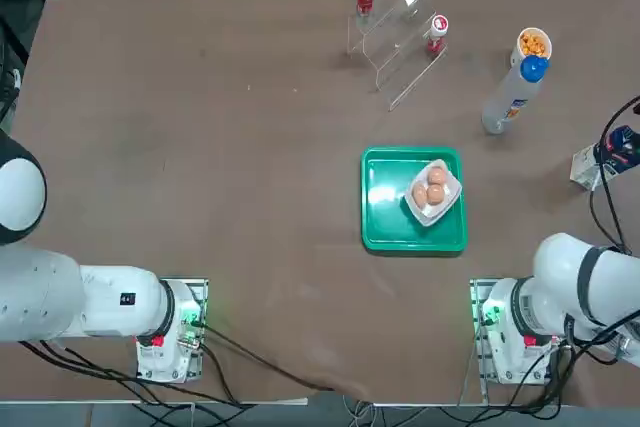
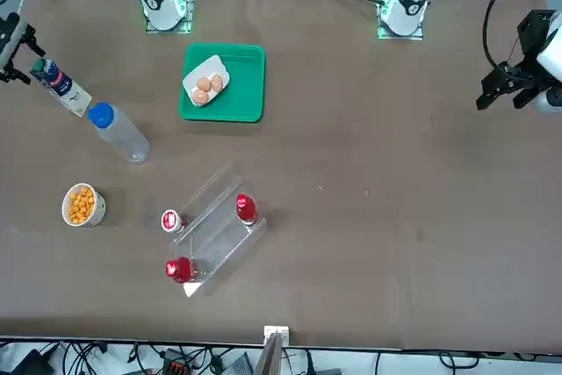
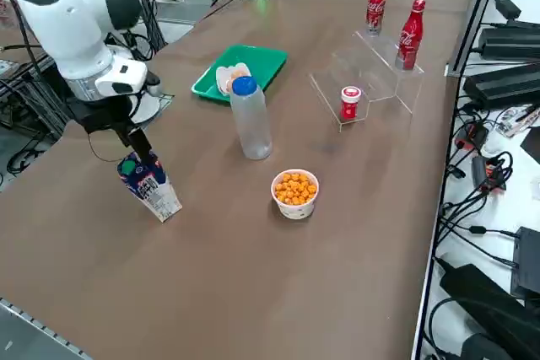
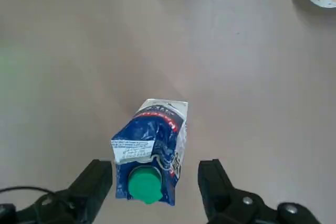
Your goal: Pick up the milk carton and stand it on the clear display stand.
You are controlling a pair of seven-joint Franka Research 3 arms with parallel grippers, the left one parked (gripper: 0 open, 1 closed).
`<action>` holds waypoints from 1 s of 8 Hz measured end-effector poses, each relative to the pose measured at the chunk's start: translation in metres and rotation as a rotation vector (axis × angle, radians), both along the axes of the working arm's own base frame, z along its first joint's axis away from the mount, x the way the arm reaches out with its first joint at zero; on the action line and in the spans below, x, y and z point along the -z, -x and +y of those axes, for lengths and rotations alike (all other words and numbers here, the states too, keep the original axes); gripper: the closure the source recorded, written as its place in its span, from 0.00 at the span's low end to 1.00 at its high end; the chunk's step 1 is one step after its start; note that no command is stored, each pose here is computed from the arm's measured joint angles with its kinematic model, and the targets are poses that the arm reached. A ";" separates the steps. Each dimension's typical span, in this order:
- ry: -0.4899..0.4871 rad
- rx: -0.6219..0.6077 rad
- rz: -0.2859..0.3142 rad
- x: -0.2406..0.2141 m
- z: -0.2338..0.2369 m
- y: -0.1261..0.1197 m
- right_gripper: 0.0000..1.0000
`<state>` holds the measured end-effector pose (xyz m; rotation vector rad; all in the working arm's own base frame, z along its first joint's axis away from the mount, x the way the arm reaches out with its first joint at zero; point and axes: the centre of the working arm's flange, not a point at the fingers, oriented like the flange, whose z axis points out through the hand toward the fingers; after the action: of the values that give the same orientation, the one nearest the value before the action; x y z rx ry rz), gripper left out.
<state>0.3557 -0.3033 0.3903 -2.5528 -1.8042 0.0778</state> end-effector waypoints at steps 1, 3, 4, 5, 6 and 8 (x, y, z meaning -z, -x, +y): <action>0.003 -0.015 -0.005 0.005 -0.001 0.003 0.00; 0.008 -0.028 -0.012 0.013 0.002 0.005 0.00; 0.008 -0.031 -0.013 0.019 0.004 0.006 0.00; 0.006 -0.033 -0.011 0.023 0.005 0.007 0.00; 0.004 -0.036 -0.010 0.025 0.006 0.008 0.00; 0.007 -0.039 -0.013 0.030 0.005 0.007 0.00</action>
<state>0.3482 -0.2987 0.3605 -2.5294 -1.8611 0.0678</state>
